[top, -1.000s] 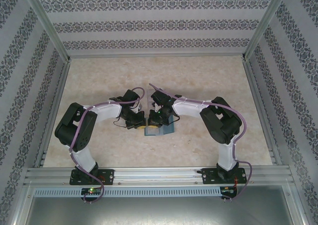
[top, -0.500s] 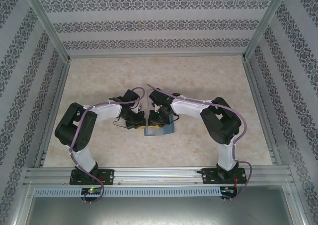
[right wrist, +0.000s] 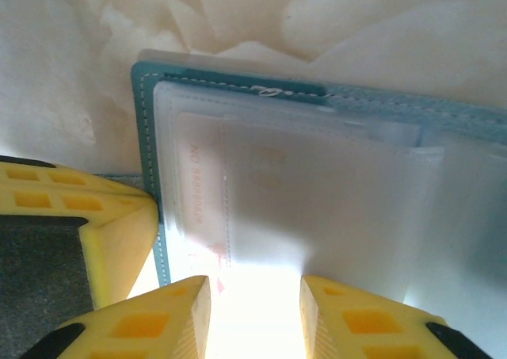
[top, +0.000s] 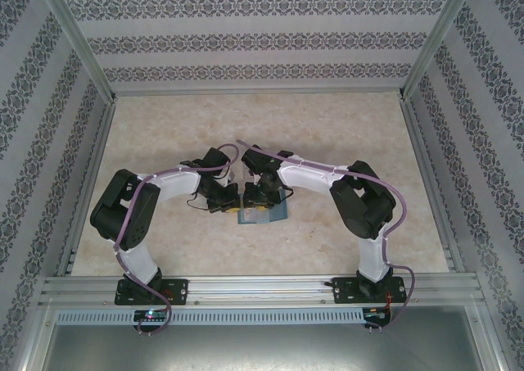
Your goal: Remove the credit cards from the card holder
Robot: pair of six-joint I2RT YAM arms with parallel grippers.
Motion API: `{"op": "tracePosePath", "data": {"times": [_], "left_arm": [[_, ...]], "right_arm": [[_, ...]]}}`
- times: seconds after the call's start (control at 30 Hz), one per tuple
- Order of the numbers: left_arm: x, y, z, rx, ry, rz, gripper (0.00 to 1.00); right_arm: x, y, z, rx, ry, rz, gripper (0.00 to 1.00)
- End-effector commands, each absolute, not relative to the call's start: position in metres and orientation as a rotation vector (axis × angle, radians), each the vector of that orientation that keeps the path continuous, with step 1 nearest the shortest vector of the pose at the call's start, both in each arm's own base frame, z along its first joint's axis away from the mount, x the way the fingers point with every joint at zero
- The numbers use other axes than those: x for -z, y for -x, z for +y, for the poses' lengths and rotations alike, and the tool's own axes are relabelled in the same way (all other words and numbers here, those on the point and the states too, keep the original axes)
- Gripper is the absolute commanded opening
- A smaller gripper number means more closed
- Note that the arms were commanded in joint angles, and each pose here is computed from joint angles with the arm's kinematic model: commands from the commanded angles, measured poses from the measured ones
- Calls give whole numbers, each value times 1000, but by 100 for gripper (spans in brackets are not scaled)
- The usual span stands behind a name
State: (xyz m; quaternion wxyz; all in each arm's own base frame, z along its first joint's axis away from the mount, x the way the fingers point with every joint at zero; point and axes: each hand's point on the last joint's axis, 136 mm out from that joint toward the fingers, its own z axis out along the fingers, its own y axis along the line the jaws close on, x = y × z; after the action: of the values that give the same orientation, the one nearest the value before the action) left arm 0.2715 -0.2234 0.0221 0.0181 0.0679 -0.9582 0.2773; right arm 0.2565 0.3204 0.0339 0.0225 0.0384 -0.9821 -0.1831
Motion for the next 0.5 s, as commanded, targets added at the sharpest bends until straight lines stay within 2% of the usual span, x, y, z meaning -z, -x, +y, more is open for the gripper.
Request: {"op": "tracePosePath", "data": {"times": [0.0, 0.47], "left_arm": [[-13, -260, -223, -813, -189, -2940, 2], [-13, -259, -222, -810, -193, -2939, 2]], "right_arm": [[-29, -254, 314, 455, -162, -3057, 37], [-27, -253, 309, 363, -203, -3069, 49]]}}
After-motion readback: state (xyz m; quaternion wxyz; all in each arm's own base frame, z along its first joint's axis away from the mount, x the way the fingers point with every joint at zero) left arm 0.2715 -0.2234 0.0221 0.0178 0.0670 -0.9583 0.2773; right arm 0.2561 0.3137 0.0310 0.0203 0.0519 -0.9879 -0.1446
